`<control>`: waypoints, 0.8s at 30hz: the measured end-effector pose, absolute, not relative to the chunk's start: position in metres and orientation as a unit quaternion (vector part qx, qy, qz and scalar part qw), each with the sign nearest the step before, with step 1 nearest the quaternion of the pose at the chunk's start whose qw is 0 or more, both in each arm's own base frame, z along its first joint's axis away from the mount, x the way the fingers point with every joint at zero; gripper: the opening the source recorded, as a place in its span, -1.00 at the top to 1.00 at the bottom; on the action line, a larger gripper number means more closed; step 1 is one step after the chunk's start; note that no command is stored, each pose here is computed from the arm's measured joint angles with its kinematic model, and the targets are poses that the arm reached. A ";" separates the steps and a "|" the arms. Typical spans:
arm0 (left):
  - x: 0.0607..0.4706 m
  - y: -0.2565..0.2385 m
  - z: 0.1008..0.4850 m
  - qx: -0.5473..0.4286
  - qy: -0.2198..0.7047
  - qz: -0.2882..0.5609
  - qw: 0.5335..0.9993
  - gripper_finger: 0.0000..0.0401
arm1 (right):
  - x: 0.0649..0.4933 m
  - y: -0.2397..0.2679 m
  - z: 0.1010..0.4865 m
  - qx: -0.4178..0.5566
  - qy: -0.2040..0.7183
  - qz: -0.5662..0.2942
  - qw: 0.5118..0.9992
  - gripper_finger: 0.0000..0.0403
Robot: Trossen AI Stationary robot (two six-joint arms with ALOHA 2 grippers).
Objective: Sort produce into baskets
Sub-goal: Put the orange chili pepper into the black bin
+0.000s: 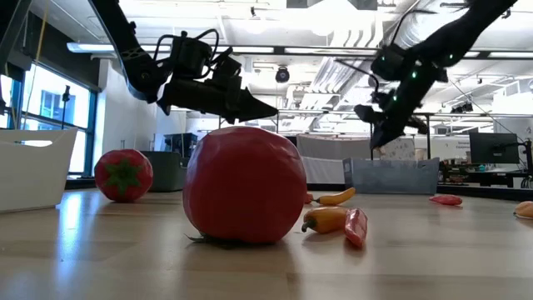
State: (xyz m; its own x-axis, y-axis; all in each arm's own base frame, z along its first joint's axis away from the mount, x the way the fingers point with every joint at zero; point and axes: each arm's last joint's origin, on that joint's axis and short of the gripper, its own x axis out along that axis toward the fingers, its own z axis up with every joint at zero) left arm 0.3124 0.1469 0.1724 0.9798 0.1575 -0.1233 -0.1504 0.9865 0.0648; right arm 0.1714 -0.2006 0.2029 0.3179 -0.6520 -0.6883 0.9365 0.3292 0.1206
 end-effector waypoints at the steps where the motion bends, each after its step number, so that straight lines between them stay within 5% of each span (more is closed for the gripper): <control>1: 0.312 0.147 0.172 0.029 0.064 0.077 0.995 0.77 | 0.172 -0.203 0.199 0.265 0.275 -0.516 0.766 1.00; 16: 0.313 0.147 0.175 0.017 0.049 0.078 0.996 0.77 | 0.185 -0.224 0.154 0.292 0.305 -0.497 0.758 0.90; 24: 0.313 0.147 0.175 0.012 0.049 0.078 0.996 0.77 | 0.183 -0.222 0.164 0.281 0.291 -0.505 0.762 0.38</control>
State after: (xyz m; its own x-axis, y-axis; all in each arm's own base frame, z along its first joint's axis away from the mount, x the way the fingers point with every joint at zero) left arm 0.3130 0.1468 0.1753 0.9830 0.1573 -0.0950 -0.1550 0.9874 0.0307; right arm 0.1833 -0.2222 0.1643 0.3205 -0.6071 -0.7271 0.9338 0.3312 0.1350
